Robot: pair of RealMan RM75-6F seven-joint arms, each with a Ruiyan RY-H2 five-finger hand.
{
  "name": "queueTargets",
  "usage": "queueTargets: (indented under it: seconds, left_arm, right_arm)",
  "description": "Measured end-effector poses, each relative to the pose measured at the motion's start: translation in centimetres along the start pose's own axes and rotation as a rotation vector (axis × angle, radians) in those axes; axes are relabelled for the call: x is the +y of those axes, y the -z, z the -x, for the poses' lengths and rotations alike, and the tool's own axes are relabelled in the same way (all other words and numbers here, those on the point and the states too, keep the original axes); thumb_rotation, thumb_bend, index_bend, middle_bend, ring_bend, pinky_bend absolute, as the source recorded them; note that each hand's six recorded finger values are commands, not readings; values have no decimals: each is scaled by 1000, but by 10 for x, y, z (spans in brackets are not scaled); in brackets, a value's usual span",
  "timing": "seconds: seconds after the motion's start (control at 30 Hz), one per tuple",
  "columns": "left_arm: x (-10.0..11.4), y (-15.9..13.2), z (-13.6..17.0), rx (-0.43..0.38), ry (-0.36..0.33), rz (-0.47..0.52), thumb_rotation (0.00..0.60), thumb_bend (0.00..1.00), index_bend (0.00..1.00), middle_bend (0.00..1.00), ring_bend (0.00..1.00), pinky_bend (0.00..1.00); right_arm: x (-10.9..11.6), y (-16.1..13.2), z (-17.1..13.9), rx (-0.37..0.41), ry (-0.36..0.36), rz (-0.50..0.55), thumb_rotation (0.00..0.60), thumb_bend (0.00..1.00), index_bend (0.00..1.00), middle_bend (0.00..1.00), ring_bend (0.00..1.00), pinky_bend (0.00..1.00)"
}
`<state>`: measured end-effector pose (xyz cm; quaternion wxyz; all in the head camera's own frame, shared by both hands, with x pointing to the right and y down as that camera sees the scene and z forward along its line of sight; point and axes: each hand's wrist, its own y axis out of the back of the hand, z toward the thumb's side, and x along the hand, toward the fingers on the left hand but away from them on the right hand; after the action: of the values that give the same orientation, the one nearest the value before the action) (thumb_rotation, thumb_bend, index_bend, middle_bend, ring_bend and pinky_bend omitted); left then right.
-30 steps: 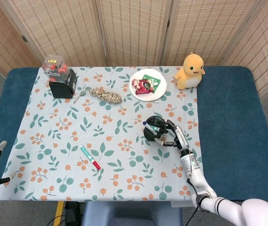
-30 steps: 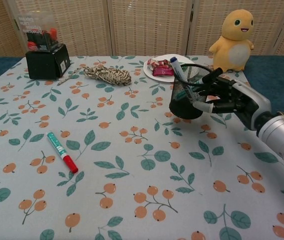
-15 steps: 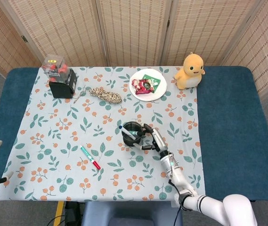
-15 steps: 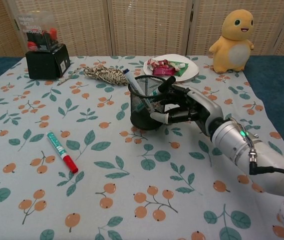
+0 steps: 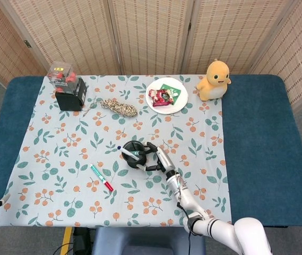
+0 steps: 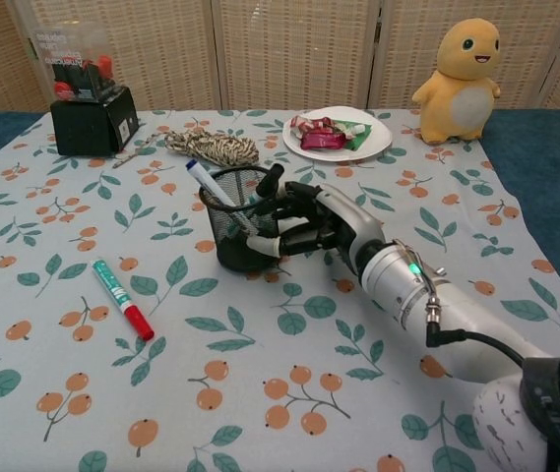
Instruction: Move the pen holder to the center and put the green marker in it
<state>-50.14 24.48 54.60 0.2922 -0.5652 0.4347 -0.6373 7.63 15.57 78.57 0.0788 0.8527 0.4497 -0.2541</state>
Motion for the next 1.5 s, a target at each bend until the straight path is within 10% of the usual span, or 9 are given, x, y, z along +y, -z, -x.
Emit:
queueTargets:
  seconds: [0.13,0.33,0.87,1.23,1.5]
  left_arm:
    - [2,2,2,3,-7,6,600,201,0,0,0,339]
    - [2,2,2,4,-8,4,600,201,0,0,0,339]
    - [3,0,3,0,-11,2,600,201,0,0,0,339]
    - [-1,-6,3,-8,-9,-33,600,201,0,0,0,339]
    - [-10,-14,-1,-32,16,-56,600,201,0,0,0,339]
  right_arm:
    - [-4,0,1,9,-8,-11,600,236,372,212,222,271]
    - [-8,-1,-4,41,-53,-56,600,137,4,16,63,38]
    - [26,-17,-29,127,-30,-156,600,76,0,0,0,0]
    - [119,-39,-106,184,63,-450,600,76,0,0,0,0]
    - [209,-50,-190,72,148,-793,600,103,0,0,0,0]
